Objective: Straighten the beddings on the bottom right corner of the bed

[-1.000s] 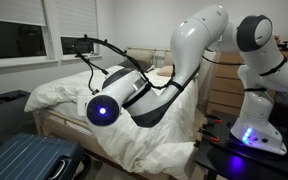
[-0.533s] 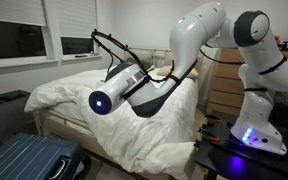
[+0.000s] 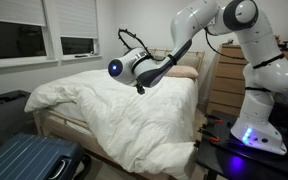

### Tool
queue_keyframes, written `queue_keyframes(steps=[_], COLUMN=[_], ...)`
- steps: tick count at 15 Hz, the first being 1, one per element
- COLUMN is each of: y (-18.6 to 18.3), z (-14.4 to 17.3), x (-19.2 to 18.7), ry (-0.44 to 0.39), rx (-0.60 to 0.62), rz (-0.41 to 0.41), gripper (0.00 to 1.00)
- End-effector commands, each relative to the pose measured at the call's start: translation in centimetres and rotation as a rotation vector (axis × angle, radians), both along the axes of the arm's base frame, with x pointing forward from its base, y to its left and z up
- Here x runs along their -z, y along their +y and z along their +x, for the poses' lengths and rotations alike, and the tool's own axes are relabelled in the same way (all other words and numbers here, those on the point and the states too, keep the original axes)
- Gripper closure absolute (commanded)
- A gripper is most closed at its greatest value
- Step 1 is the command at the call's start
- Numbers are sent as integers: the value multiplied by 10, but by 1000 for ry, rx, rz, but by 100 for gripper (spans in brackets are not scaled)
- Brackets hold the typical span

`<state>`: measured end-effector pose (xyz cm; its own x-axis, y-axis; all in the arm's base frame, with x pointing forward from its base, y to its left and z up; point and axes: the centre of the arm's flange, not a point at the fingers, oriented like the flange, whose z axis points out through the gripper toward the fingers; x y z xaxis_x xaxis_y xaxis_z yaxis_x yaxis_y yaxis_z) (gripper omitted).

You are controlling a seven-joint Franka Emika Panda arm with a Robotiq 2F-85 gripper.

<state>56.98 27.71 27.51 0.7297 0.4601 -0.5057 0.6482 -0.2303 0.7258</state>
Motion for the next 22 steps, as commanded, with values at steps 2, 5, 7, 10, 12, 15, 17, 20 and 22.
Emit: queue_keyframes(steps=[2,5,7,10,12,15,17,20,22], y=[-93,-124,-130,-121,-108,-102,-100,-107,-107], z=[-6,-7,-14,-31,-47,-33,-33,-30,-30], x=[-4,8,16,29,35,49,50,50,51], ry=[12,-4,-21,-35,-41,-3,-2,-6,-6], rx=[37,65,77,96,122,108,105,115,115], rz=[263,444,544,650,686,660,658,654,654], gripper=[0,0,0,0,0,0,0,0,0])
